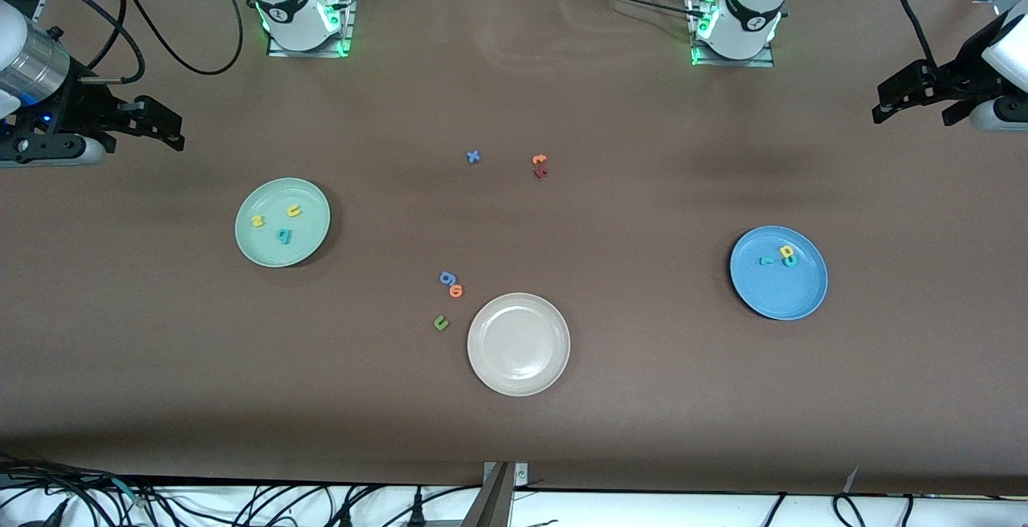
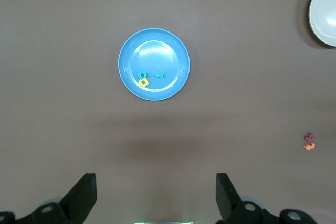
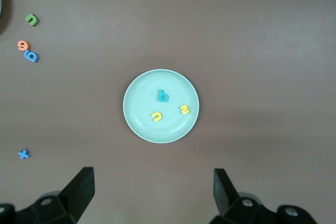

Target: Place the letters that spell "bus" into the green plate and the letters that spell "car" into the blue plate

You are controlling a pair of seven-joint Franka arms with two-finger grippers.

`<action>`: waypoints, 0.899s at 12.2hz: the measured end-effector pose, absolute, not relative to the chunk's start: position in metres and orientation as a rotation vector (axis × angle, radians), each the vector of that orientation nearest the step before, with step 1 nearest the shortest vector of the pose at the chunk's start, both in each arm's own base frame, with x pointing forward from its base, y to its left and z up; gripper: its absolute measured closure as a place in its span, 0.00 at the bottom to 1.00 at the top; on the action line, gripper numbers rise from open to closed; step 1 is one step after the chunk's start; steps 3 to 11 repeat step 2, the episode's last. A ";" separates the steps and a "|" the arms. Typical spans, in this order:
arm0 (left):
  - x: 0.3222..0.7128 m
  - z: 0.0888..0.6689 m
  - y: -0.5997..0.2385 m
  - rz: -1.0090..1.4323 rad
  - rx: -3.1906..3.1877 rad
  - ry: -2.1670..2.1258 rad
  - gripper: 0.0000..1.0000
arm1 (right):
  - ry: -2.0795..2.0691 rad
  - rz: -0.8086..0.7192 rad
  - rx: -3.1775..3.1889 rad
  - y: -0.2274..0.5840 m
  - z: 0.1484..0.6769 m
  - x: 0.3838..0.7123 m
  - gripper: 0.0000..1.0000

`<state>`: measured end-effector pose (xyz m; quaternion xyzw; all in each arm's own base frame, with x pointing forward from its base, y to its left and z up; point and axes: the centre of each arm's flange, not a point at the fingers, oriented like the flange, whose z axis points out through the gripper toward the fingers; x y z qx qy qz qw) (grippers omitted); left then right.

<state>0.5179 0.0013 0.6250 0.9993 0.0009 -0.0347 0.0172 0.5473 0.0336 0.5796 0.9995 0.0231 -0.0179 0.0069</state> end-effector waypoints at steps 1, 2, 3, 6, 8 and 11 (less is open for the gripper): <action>0.517 0.627 0.001 -0.112 3.105 0.000 0.00 | 0.072 -0.056 3.126 0.034 0.580 0.547 0.00; 0.516 0.629 0.000 -0.111 3.105 -0.002 0.00 | 0.072 -0.056 3.126 0.034 0.580 0.547 0.00; 0.516 0.629 0.000 -0.111 3.105 -0.002 0.00 | 0.072 -0.056 3.126 0.034 0.580 0.547 0.00; 0.516 0.629 0.000 -0.111 3.105 -0.002 0.00 | 0.072 -0.056 3.126 0.034 0.580 0.547 0.00; 0.516 0.629 0.000 -0.111 3.105 -0.002 0.00 | 0.072 -0.056 3.126 0.034 0.580 0.547 0.00; 0.516 0.629 0.000 -0.111 3.105 -0.002 0.00 | 0.072 -0.056 3.126 0.034 0.580 0.547 0.00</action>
